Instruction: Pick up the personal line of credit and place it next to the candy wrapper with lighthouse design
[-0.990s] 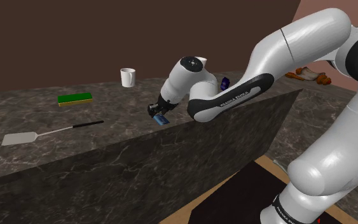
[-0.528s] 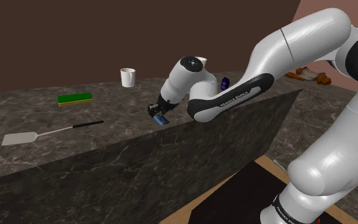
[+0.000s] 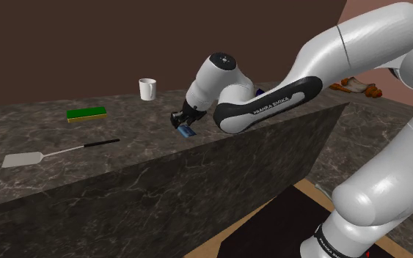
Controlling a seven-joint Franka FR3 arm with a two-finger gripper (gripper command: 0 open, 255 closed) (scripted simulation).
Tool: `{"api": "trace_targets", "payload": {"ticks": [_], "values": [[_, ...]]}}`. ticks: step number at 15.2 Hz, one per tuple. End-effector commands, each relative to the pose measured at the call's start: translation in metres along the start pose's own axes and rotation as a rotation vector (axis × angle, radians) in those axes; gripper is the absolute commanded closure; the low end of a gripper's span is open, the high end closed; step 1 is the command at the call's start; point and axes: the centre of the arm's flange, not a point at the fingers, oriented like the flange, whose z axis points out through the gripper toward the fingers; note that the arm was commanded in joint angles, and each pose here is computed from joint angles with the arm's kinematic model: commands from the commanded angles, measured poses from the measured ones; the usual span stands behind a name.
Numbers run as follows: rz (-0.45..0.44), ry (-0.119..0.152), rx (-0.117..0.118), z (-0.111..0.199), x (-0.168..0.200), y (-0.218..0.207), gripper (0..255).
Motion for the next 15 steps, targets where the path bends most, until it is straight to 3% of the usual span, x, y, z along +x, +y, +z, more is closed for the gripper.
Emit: {"api": "trace_targets", "payload": {"ticks": [1, 15], "values": [[0.000, -0.001, 0.001, -0.008, 0.006, 0.000, 255], [0.000, -0.001, 0.001, -0.070, 0.047, 0.001, 255]]}}
